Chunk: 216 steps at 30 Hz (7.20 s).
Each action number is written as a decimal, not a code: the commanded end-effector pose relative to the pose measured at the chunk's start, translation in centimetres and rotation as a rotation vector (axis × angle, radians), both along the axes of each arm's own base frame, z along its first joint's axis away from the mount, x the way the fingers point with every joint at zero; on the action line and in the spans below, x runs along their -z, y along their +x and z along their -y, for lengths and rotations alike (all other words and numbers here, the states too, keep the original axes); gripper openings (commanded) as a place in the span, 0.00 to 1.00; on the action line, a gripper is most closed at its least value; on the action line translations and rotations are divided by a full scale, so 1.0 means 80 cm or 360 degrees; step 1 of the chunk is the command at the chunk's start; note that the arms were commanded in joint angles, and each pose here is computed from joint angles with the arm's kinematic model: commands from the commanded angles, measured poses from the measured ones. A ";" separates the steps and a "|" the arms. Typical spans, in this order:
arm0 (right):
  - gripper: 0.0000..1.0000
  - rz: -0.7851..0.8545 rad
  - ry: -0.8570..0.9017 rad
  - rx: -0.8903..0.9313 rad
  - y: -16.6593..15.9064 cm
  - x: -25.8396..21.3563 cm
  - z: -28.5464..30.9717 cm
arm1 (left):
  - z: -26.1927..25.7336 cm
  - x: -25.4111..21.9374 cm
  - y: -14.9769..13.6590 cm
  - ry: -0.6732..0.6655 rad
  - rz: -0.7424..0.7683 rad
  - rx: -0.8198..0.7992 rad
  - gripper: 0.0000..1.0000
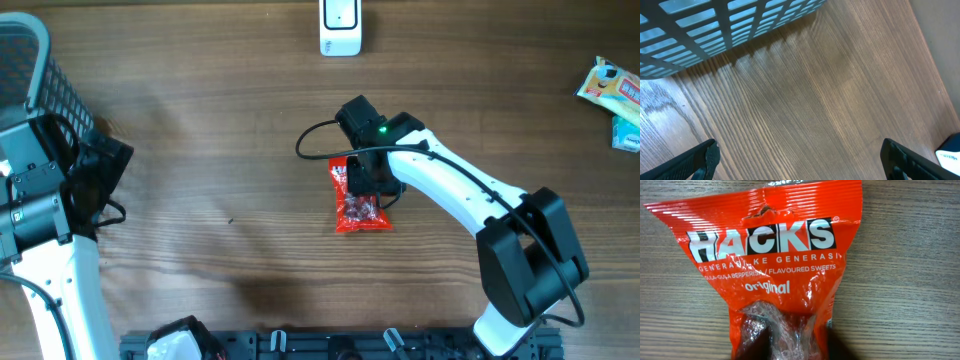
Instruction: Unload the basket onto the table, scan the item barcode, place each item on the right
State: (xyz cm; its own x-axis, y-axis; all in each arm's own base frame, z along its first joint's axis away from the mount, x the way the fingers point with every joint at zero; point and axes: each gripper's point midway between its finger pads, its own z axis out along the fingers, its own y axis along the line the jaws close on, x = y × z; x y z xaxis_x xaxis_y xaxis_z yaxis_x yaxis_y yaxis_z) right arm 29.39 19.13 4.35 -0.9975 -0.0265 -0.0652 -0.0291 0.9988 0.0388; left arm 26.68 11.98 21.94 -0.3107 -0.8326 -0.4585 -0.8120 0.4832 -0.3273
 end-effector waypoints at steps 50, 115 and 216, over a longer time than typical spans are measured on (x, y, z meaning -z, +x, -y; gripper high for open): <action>0.04 0.0353 0.1725 0.0125 0.179 -0.182 -0.003 | -0.005 0.000 -0.001 0.0007 0.0000 -0.0039 1.00; 0.04 0.1393 -0.0933 0.1050 0.317 -0.142 0.334 | -0.005 0.000 -0.001 0.0007 0.0000 -0.0039 1.00; 1.00 0.1285 0.0717 -0.0326 -0.048 -0.246 0.072 | -0.005 0.000 -0.001 0.0007 0.0000 -0.0039 1.00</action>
